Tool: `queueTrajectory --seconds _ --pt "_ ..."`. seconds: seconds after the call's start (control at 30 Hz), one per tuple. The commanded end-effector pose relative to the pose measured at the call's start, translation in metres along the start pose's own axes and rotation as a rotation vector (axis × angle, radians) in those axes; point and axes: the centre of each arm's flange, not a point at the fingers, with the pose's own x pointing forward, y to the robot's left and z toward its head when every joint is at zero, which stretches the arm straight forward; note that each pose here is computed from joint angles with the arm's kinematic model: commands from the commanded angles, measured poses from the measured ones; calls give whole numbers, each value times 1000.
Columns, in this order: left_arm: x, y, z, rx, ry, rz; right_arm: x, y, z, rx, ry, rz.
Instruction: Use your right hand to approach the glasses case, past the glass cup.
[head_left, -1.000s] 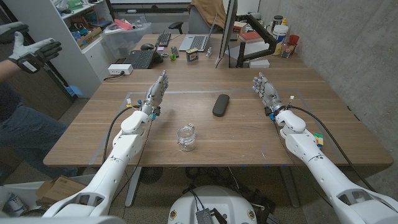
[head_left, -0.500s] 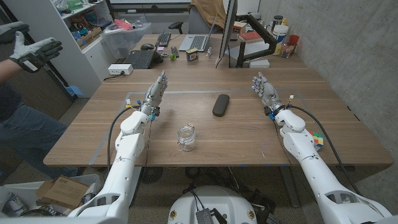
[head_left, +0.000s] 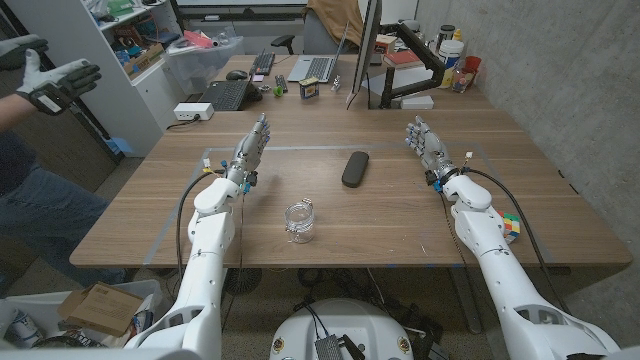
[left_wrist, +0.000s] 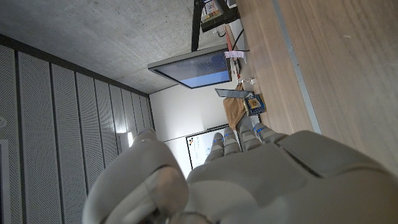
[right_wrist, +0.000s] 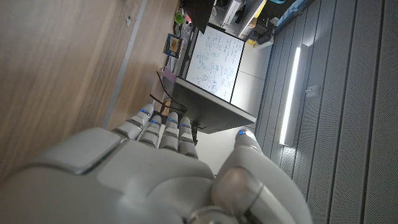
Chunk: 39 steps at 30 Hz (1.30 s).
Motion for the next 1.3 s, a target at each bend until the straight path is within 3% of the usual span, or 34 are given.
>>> queueTrajectory --seconds 0.03,0.8,1.3 --pt "2 2 -1 1 7 -8 4 0 1 -15 -2 3" --pt "2 5 11 35 7 -11 14 3 3 -56 -34 54" --pt "1 -1 14 42 10 -27 20 12 16 -127 -93 109"
